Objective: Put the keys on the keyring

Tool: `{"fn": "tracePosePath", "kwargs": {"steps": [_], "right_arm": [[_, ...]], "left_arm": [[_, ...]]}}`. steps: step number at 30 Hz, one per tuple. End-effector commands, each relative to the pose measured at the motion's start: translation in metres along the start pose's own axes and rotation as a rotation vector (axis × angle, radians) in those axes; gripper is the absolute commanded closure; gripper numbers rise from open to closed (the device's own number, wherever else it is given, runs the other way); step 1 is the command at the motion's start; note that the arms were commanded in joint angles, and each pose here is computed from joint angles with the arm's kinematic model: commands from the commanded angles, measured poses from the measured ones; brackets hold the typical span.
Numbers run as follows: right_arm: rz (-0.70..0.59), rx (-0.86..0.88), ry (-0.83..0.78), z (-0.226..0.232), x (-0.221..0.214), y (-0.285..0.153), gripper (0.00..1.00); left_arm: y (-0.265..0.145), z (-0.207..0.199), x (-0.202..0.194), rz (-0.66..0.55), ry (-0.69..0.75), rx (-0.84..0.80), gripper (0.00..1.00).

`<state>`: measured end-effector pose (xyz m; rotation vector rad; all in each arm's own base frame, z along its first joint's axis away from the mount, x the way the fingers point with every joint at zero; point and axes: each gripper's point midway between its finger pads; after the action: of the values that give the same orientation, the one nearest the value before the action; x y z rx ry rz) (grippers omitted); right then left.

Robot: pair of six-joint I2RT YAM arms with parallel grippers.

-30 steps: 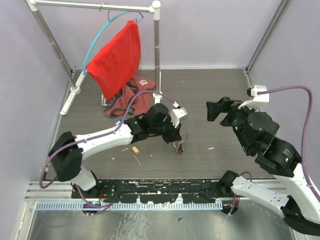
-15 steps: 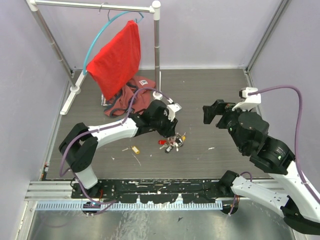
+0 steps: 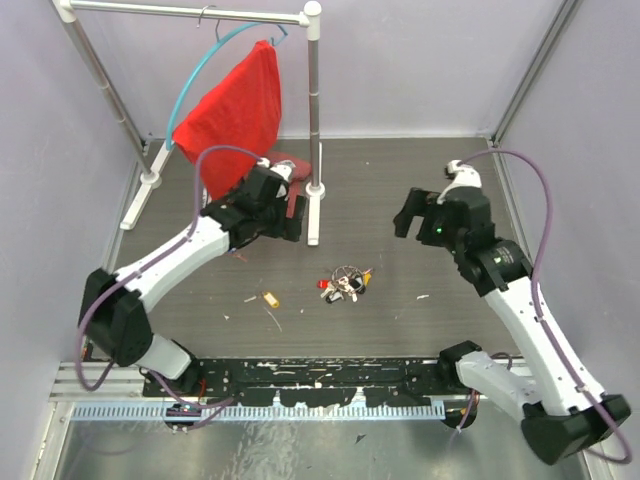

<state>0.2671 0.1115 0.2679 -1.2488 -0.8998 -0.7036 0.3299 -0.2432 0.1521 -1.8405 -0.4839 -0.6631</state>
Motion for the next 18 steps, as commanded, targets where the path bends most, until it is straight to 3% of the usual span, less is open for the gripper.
{"fn": "tracePosePath", "kwargs": {"steps": [1,7,18], "right_arm": [[-0.088,0.178,0.123,-0.007,0.026,-0.002,0.00],[-0.204,0.023,0.114,-0.052,0.042,-0.025,0.00],[-0.398,-0.079,0.074,-0.062,0.044,-0.091,0.00]], "left_arm": [[-0.054,0.026,0.001,-0.046,-0.063,0.123,0.02],[-0.119,0.056,0.003,-0.182,-0.068,0.183,0.02],[-0.224,0.112,-0.010,-0.602,-0.250,0.162,0.02]]}}
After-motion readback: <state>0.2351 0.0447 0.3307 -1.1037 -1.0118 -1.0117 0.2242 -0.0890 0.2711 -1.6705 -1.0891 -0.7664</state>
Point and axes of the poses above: each gripper's point midway between its finger pads, its own y axis out along the fingers, its own z axis along the line the jaws close on, x = y × z, and after that the axes turned 13 degrees about -y, right-handed
